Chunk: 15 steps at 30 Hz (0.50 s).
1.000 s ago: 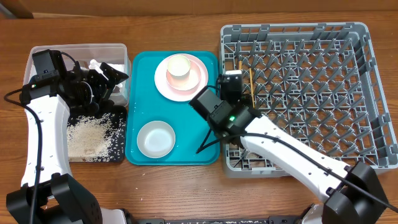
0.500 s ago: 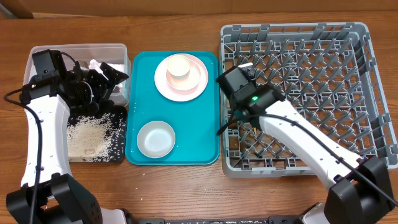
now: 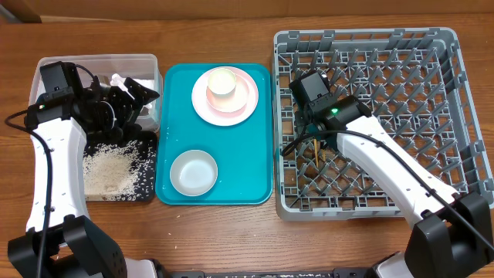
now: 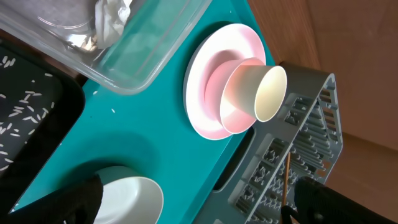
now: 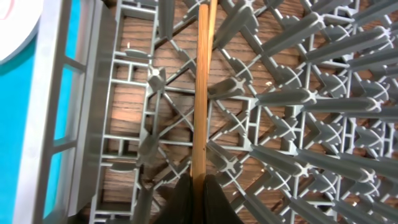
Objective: Sort waste into correct bins and load items into the dishwasher
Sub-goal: 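Lower the chopstick into the rack and open the right gripper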
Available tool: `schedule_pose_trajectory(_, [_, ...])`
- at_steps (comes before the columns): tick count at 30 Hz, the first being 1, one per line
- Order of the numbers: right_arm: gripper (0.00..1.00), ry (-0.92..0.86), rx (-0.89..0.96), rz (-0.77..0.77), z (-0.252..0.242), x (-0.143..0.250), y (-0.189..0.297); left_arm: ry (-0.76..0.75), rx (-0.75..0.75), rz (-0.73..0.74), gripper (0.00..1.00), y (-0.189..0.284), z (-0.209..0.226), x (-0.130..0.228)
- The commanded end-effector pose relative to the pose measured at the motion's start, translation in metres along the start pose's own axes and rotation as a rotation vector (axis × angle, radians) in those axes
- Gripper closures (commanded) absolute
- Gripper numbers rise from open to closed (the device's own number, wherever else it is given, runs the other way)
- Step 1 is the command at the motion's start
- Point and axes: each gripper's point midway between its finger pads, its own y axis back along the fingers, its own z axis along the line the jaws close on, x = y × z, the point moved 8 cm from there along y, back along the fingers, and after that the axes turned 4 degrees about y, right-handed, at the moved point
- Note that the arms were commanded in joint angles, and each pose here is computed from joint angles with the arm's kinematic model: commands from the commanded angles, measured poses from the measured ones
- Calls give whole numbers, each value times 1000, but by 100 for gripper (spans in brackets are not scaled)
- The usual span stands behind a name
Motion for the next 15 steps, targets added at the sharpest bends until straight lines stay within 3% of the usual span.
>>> schedule_pose_trajectory(1, [94,-17,-41,-55,-1,-10,16,-31,11,-21,0,6,-6,-1])
schedule_pose_trajectory(5, [83,-17,-44,-54,-1,-10,16,-31,11,-21,0,6,-6,-1])
schedule_pose_trajectory(15, [79,-54,-141,-34,8,-8,16,-31,11,-21,0,6,-6,-1])
